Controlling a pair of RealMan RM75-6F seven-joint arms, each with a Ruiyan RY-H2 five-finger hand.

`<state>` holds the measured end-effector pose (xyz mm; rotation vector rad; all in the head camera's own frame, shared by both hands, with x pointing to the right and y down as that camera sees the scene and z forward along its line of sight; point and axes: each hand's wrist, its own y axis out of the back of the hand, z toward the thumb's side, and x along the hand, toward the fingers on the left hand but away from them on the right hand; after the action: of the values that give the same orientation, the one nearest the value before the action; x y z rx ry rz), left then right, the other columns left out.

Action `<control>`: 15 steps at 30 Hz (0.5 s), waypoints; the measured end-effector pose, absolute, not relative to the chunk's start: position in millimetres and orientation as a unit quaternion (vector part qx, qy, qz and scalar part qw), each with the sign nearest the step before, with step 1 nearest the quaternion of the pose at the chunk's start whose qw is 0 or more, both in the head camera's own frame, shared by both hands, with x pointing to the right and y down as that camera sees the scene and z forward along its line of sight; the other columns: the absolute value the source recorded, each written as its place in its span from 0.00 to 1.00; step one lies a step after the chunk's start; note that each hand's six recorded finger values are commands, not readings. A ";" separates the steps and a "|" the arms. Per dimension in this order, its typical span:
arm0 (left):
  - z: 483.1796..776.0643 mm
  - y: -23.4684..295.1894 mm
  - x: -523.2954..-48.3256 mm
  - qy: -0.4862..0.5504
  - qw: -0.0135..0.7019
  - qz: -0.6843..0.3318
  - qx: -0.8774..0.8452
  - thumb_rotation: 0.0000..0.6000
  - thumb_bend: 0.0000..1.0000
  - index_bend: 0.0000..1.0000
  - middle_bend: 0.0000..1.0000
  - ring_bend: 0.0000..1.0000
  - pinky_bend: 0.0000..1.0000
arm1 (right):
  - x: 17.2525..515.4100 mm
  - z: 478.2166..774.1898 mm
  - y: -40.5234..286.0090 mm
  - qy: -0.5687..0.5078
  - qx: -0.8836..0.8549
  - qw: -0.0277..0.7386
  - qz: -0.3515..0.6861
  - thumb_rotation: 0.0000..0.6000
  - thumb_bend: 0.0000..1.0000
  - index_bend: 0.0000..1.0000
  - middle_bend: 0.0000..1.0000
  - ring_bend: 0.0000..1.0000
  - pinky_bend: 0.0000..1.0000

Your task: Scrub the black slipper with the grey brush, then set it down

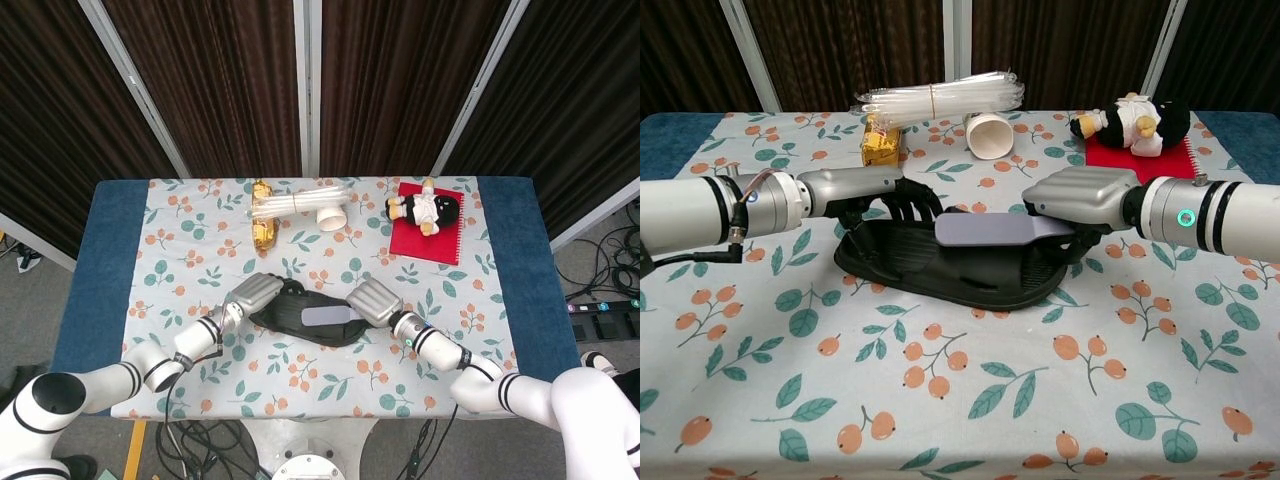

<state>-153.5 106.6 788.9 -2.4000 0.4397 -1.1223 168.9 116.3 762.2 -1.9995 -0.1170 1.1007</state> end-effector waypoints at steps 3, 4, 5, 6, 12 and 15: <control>788.7 106.0 -152.9 0.159 0.227 -0.407 -0.871 1.00 0.10 0.42 0.51 0.34 0.30 | 168.0 755.2 127.5 -0.036 -0.804 0.415 0.424 1.00 0.64 1.00 1.00 1.00 1.00; 788.6 106.1 -153.1 0.158 0.228 -0.407 -0.870 1.00 0.10 0.42 0.51 0.34 0.30 | 169.2 751.2 130.6 -0.033 -0.807 0.416 0.418 1.00 0.64 1.00 1.00 1.00 1.00; 788.6 106.2 -153.3 0.157 0.229 -0.407 -0.870 1.00 0.10 0.42 0.51 0.34 0.30 | 171.1 747.9 131.2 -0.034 -0.807 0.418 0.415 1.00 0.64 1.00 1.00 1.00 1.00; 788.6 106.4 -153.4 0.157 0.228 -0.407 -0.870 1.00 0.10 0.42 0.51 0.34 0.30 | 173.6 744.9 130.3 -0.037 -0.807 0.420 0.413 1.00 0.64 1.00 1.00 1.00 1.00; 787.3 106.0 -151.9 0.159 0.229 -0.404 -0.871 1.00 0.10 0.42 0.51 0.34 0.30 | 186.5 737.3 106.6 -0.084 -0.799 0.418 0.424 1.00 0.64 1.00 1.00 1.00 1.00; 787.3 106.1 -150.6 0.158 0.229 -0.404 -0.871 1.00 0.10 0.42 0.51 0.34 0.30 | 191.0 743.5 91.4 -0.102 -0.790 0.411 0.444 1.00 0.64 1.00 1.00 1.00 1.00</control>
<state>-150.6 106.1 787.3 -2.3987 0.4336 -1.1126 191.0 91.4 743.5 -1.9876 -0.2567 1.1163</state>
